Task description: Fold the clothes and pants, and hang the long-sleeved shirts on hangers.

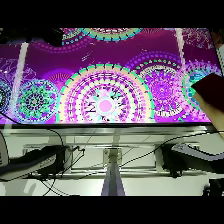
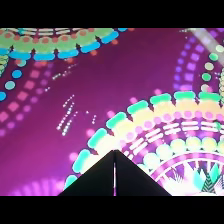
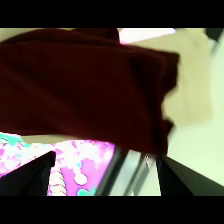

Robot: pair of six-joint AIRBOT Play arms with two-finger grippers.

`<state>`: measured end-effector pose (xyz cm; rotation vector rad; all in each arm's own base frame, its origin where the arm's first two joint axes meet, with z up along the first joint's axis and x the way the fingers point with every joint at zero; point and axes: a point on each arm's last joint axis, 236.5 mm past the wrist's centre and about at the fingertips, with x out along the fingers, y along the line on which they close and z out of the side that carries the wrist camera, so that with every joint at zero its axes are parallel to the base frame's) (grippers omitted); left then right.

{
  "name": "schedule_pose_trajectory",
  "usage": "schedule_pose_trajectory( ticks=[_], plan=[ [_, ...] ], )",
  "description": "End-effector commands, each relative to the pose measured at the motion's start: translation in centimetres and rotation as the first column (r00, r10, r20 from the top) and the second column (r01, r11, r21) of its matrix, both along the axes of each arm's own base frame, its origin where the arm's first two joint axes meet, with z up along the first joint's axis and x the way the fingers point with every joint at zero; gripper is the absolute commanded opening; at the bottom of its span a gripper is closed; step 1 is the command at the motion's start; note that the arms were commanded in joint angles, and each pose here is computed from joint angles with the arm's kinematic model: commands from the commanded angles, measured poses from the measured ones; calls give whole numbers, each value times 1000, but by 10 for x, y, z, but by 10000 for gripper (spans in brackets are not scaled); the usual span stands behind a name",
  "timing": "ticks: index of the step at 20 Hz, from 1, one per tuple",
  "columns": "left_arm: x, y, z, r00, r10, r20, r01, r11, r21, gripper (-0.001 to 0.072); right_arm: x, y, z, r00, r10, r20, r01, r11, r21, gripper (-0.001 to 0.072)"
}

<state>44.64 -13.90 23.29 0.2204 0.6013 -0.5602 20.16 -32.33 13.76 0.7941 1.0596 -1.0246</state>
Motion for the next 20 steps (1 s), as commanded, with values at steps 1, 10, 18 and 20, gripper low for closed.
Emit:
schedule_pose_trajectory(
  ticks=[1, 10, 18, 20],
  plan=[
    [-2, 1, 1, 1000, -1, -2, 1, 1000, 4, 10, -26, 6, -7, 998, 14, -62, -11, 998, 54, 669],
    [-2, 1, 1, 1000, -1, -2, 1, 1000, 4, 10, 154, 120, 14, 835, 543, 85, -532, 838, -121, 12],
    [-2, 1, 1, 1000, -1, -2, 1, 1000, 4, 10, 250, 370, 85, 112, 994, 9, -855, 101, -508, 13],
    [-2, 1, 1, 1000, -1, -2, 1, 1000, 4, 10, 247, 394, 85, 57, 998, 9, -860, 53, -508, 13]
  ],
)
